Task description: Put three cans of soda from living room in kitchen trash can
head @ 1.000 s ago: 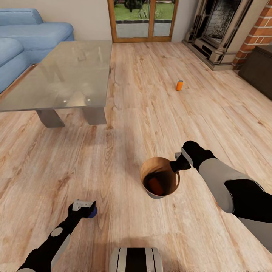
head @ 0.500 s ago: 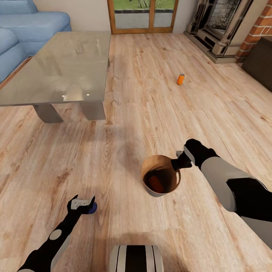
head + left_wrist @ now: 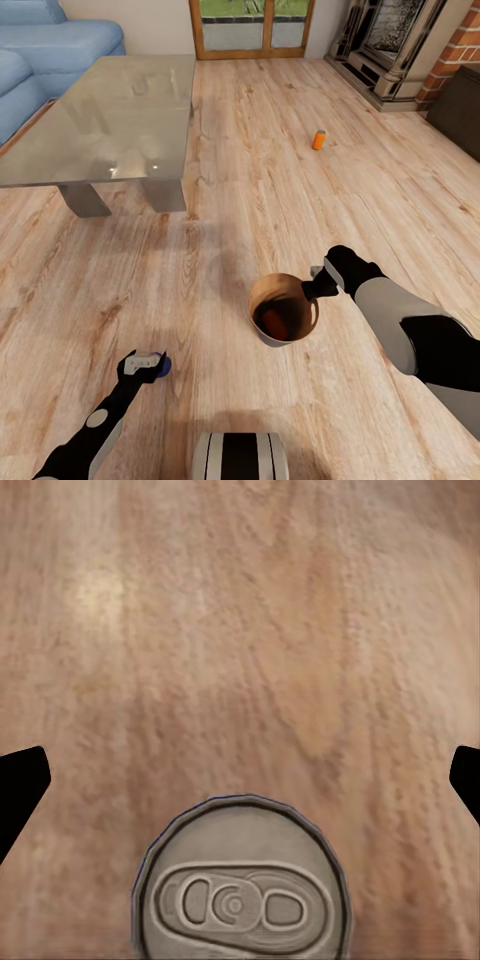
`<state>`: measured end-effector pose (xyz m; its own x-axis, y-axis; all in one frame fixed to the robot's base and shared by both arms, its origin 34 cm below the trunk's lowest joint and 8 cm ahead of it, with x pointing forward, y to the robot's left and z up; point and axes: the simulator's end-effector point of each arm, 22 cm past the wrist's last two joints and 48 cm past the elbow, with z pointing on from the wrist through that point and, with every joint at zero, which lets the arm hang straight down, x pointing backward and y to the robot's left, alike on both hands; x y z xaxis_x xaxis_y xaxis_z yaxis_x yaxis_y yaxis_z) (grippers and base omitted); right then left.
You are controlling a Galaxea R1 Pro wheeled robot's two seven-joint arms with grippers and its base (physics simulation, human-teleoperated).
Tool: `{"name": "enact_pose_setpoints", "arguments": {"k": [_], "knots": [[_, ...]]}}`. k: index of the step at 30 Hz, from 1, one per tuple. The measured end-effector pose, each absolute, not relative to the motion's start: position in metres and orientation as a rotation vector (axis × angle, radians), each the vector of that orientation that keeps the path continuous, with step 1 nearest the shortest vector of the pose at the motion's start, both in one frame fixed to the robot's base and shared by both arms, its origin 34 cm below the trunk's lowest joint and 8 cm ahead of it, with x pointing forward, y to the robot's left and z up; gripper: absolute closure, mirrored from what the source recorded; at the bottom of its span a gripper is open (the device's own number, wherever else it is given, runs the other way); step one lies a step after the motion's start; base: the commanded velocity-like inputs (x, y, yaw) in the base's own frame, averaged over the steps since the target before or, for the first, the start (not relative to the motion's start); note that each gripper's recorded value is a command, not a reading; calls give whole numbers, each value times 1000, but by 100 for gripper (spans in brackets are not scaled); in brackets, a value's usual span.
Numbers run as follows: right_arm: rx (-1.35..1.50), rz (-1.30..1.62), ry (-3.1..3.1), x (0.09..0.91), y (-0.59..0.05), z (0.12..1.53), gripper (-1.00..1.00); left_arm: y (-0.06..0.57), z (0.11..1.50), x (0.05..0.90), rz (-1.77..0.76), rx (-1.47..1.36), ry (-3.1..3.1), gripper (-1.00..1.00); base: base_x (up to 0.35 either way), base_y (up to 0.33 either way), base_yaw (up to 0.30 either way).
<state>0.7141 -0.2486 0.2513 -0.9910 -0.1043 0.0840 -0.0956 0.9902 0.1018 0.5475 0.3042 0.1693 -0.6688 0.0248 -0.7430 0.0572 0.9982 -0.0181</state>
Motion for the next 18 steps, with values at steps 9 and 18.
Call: {"name": "enact_pose_setpoints", "arguments": {"k": [9,18], "knots": [[249,-100,-3097,736,-233,256,100,305,161,543,-47,55,2325,-100,-187,0,0],[186,-180,-3055,721,-223,248,100,306,160,541,-47,54,2329,-100,-23,0,0]]}}
